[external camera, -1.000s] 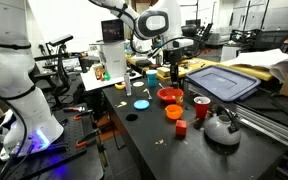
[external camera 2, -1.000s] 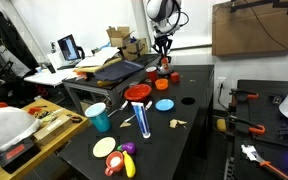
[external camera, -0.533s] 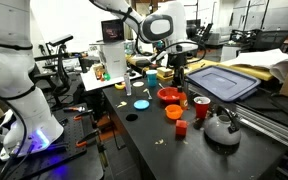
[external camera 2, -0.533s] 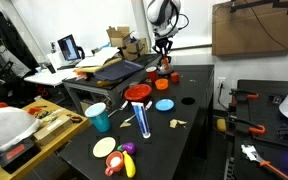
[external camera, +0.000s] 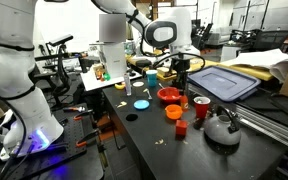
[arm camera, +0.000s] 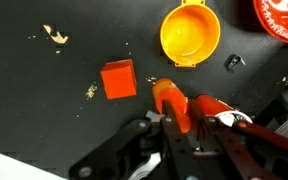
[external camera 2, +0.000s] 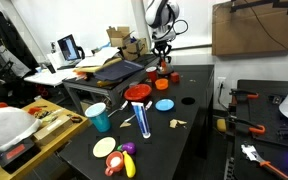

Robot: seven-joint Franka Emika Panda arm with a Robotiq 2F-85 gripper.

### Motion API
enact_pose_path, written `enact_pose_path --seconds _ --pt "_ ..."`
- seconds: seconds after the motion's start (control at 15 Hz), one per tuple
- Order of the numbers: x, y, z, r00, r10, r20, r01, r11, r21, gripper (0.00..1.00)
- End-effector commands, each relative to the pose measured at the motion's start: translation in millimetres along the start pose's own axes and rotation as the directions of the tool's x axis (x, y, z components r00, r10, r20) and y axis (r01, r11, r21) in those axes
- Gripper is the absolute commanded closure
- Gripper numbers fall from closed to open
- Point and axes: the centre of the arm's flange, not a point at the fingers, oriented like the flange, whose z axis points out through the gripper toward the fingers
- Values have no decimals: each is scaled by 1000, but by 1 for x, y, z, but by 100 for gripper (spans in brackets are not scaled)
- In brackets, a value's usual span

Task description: Move the orange bottle to the right

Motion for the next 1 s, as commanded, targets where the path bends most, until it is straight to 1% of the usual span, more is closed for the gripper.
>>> enact_pose_path --seconds 0.0,0.27,0.4,0.93 --pt "10 4 5 994 104 15 -105 993 46 95" --pt "18 14 14 989 149 13 -150 987 60 95" --pt "21 16 19 988 154 2 -154 986 59 95" --pt "25 5 49 989 145 26 -146 989 38 95"
